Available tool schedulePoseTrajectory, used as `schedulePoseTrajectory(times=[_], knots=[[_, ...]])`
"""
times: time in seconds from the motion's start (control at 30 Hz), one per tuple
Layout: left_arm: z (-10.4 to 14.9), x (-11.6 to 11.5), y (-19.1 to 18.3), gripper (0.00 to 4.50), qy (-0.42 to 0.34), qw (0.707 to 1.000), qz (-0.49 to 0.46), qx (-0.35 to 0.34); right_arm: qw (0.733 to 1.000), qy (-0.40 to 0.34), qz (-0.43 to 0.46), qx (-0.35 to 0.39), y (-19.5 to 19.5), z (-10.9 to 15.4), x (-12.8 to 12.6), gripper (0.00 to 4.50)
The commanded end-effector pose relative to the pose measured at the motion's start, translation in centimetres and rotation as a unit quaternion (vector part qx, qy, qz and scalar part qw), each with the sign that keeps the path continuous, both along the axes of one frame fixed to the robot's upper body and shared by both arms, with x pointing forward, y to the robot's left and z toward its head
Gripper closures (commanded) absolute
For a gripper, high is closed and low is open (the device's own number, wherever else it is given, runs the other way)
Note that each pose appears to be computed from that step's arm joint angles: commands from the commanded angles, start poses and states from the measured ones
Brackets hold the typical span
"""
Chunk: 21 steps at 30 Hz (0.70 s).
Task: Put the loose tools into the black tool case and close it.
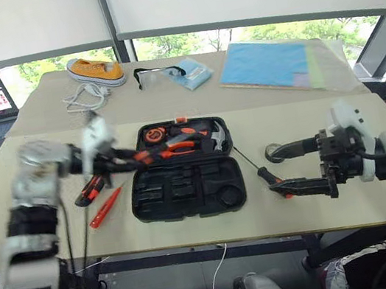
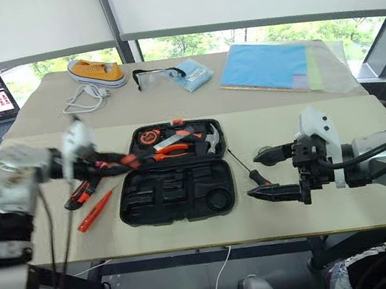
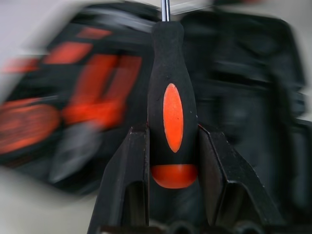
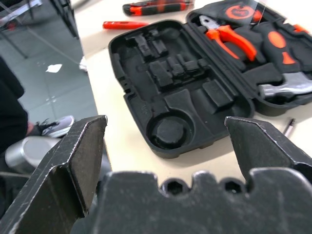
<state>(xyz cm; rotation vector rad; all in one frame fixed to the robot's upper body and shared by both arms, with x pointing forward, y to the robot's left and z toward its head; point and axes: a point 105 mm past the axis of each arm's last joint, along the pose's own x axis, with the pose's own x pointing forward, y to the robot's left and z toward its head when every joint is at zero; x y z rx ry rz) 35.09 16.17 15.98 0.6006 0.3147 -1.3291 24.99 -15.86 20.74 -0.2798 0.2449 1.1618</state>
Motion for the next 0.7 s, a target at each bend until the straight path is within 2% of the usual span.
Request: schedulePoseTrajectory(times=[0.03, 0.2, 0.7], knots=[[1.0, 0.9, 0.1, 3.64, -0.063, 0.997, -0.009, 0.044, 1.000, -0.019, 0.001, 0.007, 0.2, 0.9, -0.6, 0.00], [1.2, 2.6, -0.6, 3.64, -0.100, 0.994, -0.004, 0.054, 1.000, -0.024, -0.010, 0.010, 0.2, 1.0, -0.5, 0.00], [0.5, 3.5, 0.1, 3.64, -0.112, 0.987, -0.039, 0.105, 0.999, -0.036, -0.016, 0.007, 0.6, 0.8, -0.3, 0.00]])
